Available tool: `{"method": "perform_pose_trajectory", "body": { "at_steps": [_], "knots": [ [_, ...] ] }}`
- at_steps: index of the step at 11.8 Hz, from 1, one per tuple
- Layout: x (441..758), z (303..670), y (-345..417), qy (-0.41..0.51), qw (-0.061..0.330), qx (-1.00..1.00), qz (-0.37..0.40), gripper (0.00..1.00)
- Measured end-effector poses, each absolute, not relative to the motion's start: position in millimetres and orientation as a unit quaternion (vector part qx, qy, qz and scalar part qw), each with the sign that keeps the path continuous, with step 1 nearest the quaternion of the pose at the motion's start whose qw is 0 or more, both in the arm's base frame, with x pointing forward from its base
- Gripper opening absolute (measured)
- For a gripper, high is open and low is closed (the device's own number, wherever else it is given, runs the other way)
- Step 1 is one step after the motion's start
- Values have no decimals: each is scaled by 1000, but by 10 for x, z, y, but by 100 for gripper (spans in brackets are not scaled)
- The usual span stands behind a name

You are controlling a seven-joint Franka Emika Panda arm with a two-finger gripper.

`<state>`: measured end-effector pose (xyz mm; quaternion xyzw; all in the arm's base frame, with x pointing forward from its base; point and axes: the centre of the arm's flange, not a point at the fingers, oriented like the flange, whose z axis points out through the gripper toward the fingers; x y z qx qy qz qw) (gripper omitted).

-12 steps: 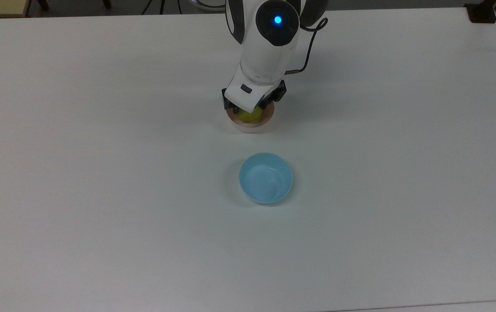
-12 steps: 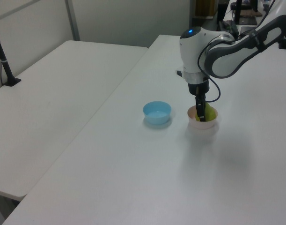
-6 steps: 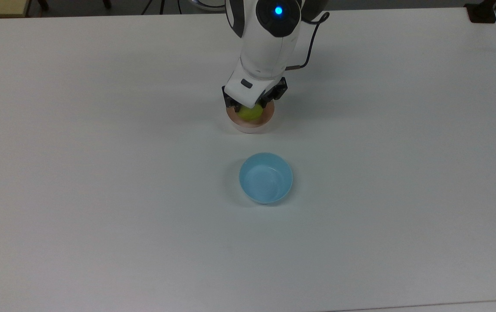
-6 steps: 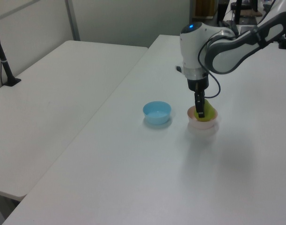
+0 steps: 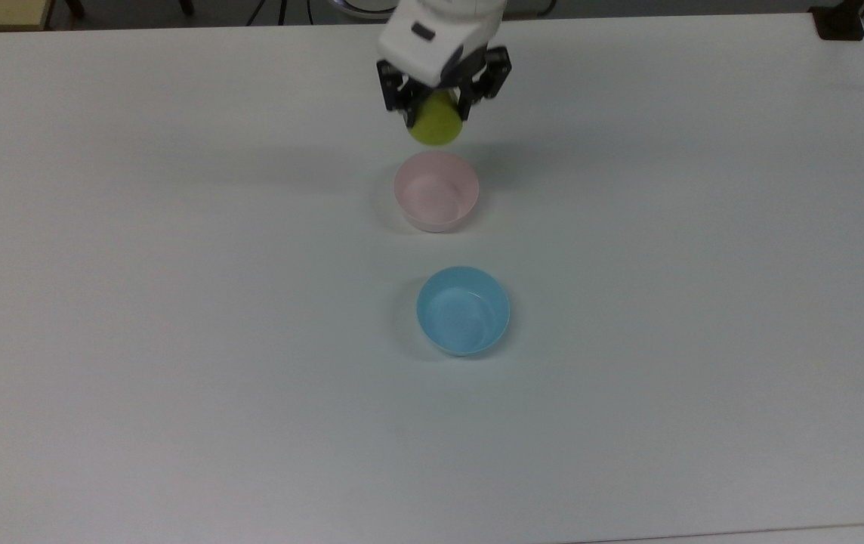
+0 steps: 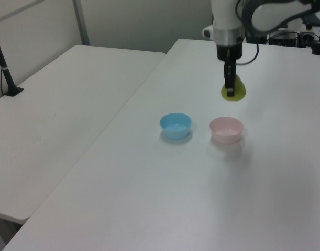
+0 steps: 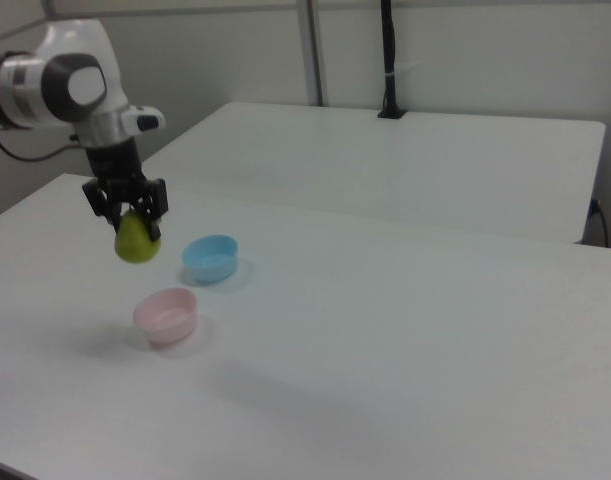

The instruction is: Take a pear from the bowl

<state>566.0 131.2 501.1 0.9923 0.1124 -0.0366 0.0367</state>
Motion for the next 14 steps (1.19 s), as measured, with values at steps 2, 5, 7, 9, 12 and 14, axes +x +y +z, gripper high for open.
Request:
{"method": "perform_pose_trajectory", "body": {
  "at_steps": [2,5,7,9,12,14],
  "knots": [
    [5587,5432,1117,95,30,995,-22,65],
    [5671,5621,479,84,27,996,-11,65],
    [5708,5579,-22,84,25,996,-17,65],
    [5719,5522,-433,86,25,996,-22,65],
    [5867,5261,-806,75,31,997,-14,65],
    [6045,4804,-899,70,35,997,-20,65]
  ]
}}
